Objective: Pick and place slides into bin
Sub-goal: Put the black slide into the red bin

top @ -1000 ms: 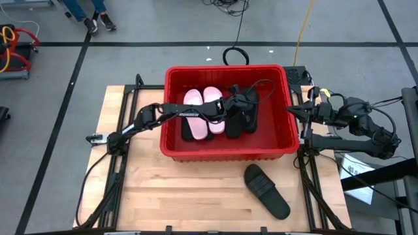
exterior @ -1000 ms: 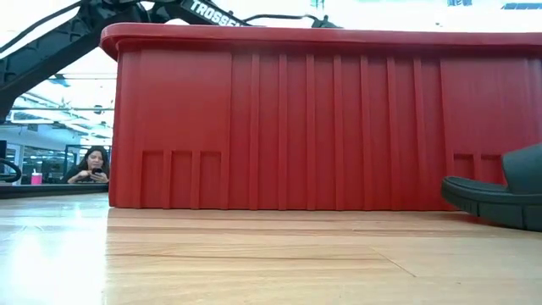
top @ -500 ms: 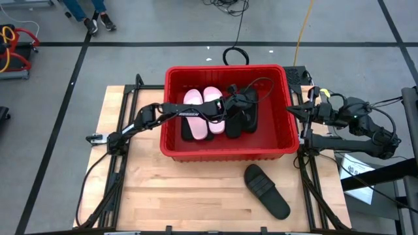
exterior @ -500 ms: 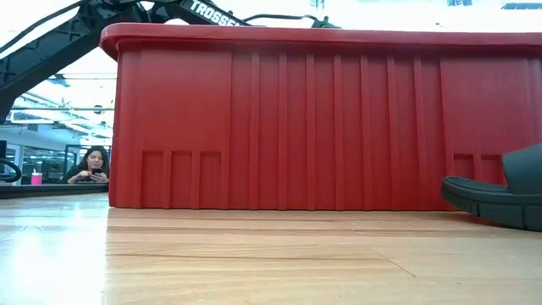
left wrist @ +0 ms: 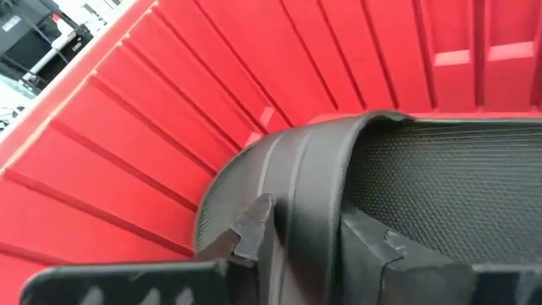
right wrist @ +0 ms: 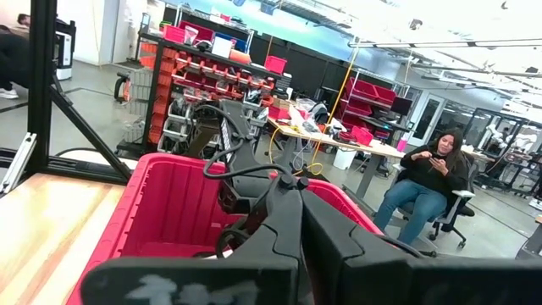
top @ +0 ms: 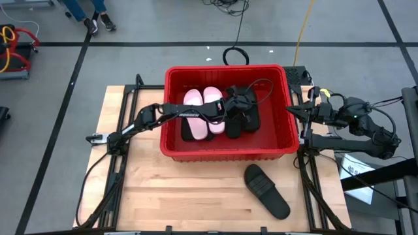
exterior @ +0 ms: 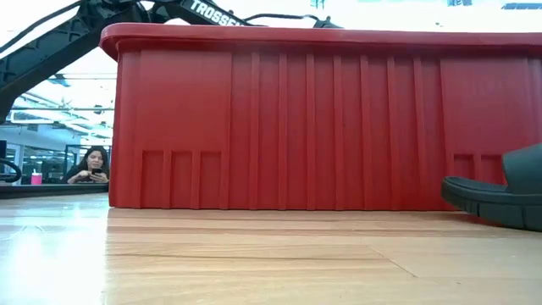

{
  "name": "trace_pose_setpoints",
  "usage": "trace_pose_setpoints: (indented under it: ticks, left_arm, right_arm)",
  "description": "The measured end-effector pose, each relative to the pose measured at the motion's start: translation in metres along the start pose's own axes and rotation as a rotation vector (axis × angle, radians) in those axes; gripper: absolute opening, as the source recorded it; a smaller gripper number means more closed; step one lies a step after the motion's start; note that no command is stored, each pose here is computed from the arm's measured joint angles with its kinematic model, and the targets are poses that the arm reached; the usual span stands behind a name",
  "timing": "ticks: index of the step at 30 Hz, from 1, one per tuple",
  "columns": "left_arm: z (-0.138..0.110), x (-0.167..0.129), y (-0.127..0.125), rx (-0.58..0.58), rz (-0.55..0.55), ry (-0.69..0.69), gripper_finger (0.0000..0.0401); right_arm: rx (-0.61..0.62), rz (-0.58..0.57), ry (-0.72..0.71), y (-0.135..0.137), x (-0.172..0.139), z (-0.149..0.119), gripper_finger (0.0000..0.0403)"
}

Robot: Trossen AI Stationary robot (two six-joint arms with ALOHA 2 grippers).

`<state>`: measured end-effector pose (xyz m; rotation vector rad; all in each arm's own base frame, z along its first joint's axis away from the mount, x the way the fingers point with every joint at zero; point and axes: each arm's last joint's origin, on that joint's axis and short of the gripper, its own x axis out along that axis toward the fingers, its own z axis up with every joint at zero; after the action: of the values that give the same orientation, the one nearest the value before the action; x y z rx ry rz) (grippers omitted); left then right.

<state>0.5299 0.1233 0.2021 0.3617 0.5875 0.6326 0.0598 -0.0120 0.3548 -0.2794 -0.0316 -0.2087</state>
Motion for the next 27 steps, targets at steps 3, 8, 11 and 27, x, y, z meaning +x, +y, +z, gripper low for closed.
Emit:
trace_pose_setpoints:
  ticks: [3,8,11,27]
  left_arm:
    - [0.001,-0.002,-0.003,0.016,-0.007,-0.004,0.0107]
    - [0.002,-0.005,-0.008,0.07,-0.017,-0.008,0.0113]
    - [0.003,-0.006,-0.011,0.117,-0.019,-0.013,0.0113]
    - [0.013,-0.018,-0.016,0.215,0.011,-0.028,0.0113]
  right_arm:
    - [0.0,0.0,0.0,0.0,0.0,0.0,0.0]
    - [0.0,0.0,0.0,0.0,0.0,0.0,0.0]
    - [0.0,0.003,-0.001,0.0,0.0,0.0,0.0]
    - [0.0,0.006,-0.001,0.0,0.0,0.0,0.0]
